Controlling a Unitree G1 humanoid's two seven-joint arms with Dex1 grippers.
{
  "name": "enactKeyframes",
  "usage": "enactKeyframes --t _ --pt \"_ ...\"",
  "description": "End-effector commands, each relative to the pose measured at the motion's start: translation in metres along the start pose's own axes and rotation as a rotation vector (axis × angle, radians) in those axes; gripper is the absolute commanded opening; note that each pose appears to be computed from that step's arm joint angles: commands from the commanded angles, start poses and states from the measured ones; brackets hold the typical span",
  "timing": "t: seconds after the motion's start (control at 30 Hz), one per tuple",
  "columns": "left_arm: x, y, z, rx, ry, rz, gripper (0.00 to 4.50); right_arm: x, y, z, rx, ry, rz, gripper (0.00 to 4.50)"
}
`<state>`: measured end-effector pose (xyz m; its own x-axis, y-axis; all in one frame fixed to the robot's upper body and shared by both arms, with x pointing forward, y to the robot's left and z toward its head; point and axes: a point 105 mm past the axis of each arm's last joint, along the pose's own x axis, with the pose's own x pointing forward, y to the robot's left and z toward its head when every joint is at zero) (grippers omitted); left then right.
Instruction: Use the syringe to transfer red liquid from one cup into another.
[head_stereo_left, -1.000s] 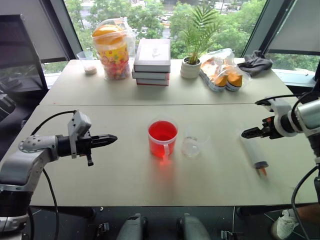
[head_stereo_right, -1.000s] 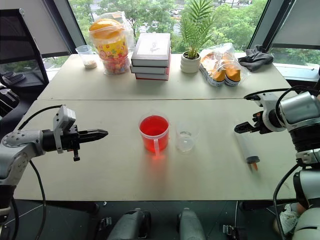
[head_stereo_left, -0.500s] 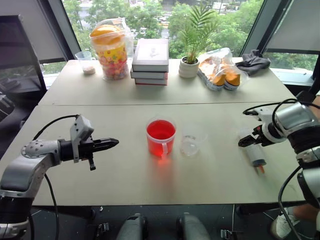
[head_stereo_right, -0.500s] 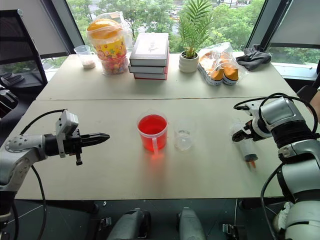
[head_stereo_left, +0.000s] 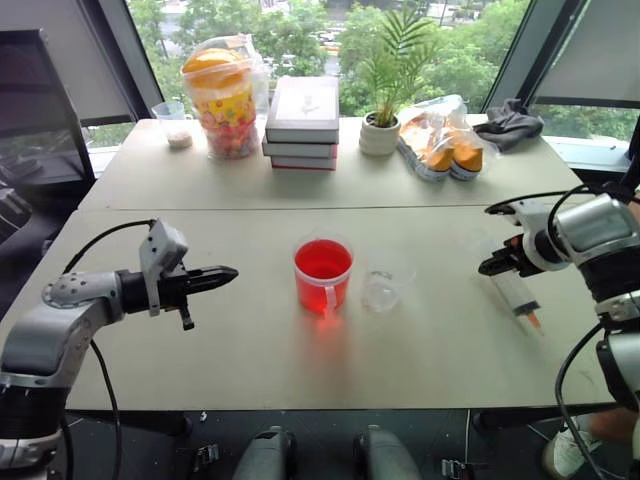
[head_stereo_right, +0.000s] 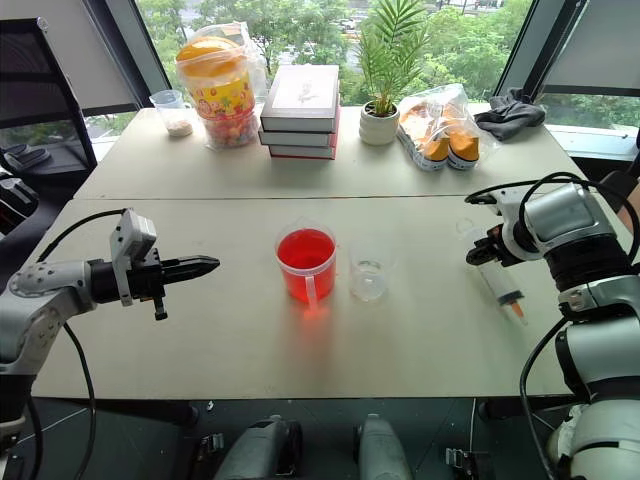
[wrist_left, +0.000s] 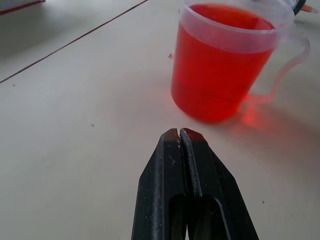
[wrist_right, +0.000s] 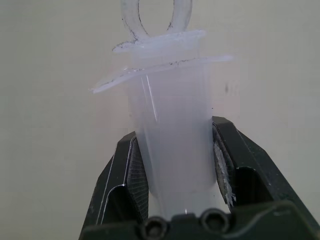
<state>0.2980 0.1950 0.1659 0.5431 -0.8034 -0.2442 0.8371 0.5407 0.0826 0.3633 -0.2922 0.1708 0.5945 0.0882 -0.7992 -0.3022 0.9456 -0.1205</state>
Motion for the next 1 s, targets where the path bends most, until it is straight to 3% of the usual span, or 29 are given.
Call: enactKeyframes --t 0.03,0.17,0.27,0.5,0.67,1.0 --pt "-0.002 0.007 0.013 0.006 -0.037 0.021 0.86 -0.047 0.014 0.057 -0.060 -0.346 0.059 1.42" --pt "0.001 0.010 0.022 0.006 -0.052 -0.009 3.01 -0.096 0.046 0.102 -0.094 -0.730 0.189 1.42" --pt "0.004 0.011 0.031 0.025 -0.058 -0.041 4.47 -0.129 0.078 0.119 -0.184 -1.008 0.281 1.42" --pt "0.007 0.014 0.058 0.105 -0.047 -0.147 4.47 -0.158 0.156 0.127 -0.212 -1.310 0.590 1.42" --pt "0.013 0.020 0.084 0.139 -0.093 -0.168 4.47 -0.149 0.197 0.114 -0.312 -1.336 0.748 1.42" --pt "0.028 0.015 0.125 0.174 -0.184 -0.251 4.47 -0.098 0.232 0.098 -0.384 -1.284 0.787 1.42"
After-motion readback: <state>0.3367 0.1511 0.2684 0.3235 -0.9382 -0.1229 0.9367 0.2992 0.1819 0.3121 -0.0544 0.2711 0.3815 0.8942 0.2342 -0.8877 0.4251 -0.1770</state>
